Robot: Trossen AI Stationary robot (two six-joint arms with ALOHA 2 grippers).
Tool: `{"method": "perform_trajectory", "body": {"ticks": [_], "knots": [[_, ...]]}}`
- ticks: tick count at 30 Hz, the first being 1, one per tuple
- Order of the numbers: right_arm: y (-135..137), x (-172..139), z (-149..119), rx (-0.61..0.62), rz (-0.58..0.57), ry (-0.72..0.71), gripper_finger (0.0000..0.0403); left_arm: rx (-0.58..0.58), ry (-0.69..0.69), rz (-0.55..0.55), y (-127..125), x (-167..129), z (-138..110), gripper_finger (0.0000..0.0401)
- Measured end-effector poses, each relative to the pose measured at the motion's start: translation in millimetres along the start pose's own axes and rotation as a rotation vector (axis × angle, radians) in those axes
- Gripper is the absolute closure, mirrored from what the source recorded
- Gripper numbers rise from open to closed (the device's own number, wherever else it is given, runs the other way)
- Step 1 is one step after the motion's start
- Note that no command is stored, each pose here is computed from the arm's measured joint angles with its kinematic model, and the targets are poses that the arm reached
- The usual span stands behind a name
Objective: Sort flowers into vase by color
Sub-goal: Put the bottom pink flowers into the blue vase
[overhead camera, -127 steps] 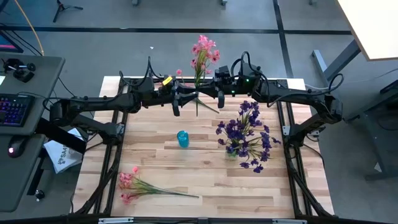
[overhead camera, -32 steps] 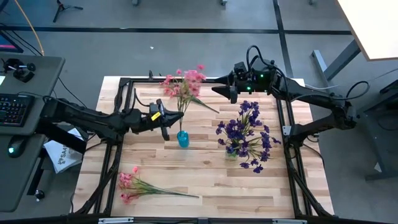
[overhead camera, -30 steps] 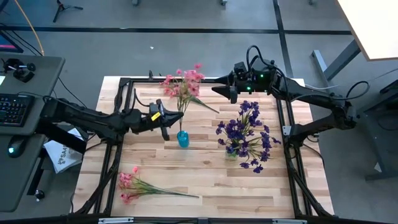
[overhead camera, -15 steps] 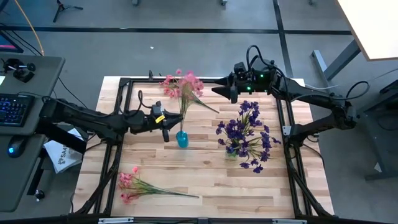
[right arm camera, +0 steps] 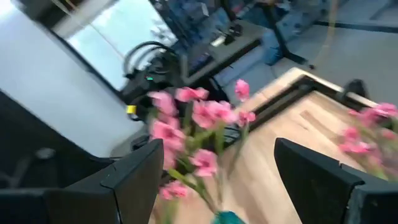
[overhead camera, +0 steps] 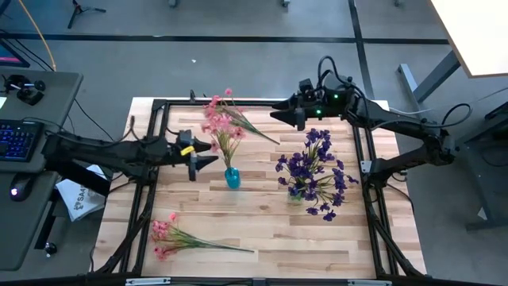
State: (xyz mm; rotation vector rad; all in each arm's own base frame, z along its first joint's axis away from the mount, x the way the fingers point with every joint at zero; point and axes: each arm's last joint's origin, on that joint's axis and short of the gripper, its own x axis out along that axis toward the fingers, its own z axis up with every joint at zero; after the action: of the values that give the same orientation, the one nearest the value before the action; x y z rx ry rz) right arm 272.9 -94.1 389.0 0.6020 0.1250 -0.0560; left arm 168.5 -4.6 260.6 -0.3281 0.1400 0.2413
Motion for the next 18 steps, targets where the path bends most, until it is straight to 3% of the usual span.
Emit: {"method": "perform_trajectory", "body": {"ticks": [9, 18], "knots": [[31.6, 0.9, 9.6, 0.071, 0.293, -0.088, 0.0102, -0.056, 0.030, -0.207, -7.9, -32.9, 31.3, 0.0178], [74.7, 6.6, -16.9, 0.099, 0.527, 0.087, 0.0102, -0.260, 0.192, -0.401, -34.3, -42.4, 49.5, 0.0178]]}}
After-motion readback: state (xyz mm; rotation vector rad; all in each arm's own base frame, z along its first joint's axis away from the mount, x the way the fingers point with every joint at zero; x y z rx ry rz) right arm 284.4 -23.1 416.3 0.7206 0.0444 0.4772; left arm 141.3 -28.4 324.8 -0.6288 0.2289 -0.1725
